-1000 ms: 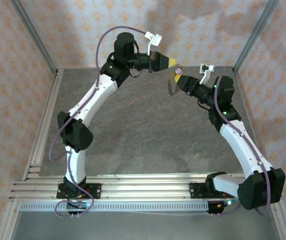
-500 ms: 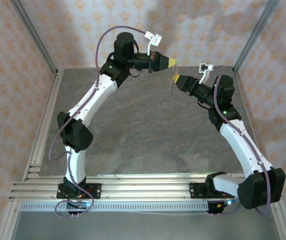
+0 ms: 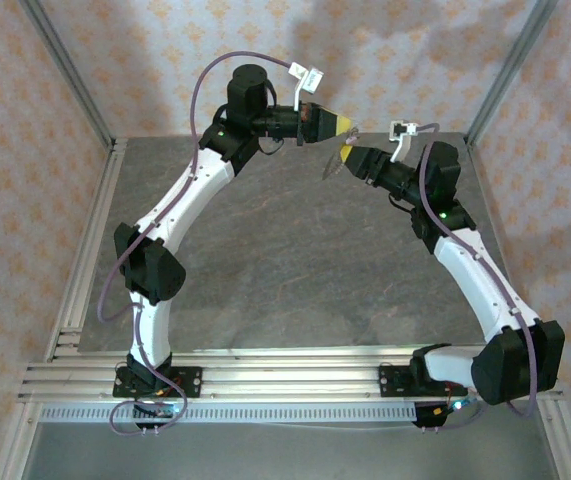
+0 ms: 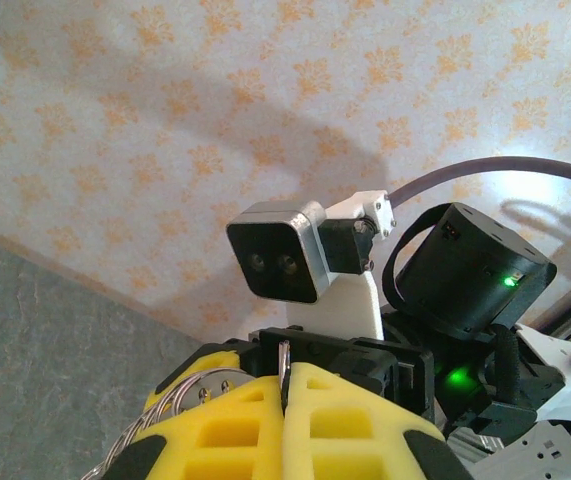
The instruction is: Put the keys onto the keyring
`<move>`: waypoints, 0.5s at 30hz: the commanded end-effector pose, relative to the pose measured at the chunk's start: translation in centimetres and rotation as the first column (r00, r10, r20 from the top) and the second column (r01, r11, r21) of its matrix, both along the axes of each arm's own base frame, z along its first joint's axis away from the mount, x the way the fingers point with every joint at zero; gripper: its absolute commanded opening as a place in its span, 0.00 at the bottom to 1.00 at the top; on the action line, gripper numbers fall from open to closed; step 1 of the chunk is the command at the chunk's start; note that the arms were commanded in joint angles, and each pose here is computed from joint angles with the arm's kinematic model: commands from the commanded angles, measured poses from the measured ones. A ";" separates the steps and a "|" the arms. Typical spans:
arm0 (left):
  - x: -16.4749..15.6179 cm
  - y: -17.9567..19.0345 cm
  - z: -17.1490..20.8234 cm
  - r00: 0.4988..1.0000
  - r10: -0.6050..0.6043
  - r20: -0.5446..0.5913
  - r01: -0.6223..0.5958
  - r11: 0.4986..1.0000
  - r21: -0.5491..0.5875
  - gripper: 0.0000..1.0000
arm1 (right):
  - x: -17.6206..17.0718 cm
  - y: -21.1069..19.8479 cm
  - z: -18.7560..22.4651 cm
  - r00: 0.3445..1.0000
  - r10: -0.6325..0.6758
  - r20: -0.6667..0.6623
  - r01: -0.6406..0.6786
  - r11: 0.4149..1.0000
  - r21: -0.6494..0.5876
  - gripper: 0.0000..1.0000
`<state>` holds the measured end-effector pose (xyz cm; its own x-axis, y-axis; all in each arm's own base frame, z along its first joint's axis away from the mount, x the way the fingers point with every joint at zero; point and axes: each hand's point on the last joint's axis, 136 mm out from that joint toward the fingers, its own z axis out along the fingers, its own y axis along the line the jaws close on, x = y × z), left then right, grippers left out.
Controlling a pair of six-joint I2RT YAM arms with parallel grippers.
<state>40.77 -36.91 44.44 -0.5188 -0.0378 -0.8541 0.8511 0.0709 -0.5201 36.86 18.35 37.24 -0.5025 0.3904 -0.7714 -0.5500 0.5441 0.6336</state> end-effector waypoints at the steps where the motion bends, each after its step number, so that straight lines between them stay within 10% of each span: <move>1: -1.6 0.1 1.9 0.998 -0.027 0.053 0.028 0.999 -0.021 0.00 | -0.7 0.3 2.6 0.996 0.020 0.084 -0.020 1.000 -0.004 0.43; 9: -1.2 0.0 1.2 0.999 -0.022 0.040 0.022 1.000 -0.008 0.00 | -1.7 0.0 2.9 0.995 0.016 0.101 -0.014 1.000 -0.022 0.28; 15: -1.2 -0.1 1.1 0.999 -0.025 0.037 0.025 1.000 -0.004 0.00 | -1.4 -0.4 2.8 0.994 -0.009 0.106 0.013 0.999 -0.039 0.47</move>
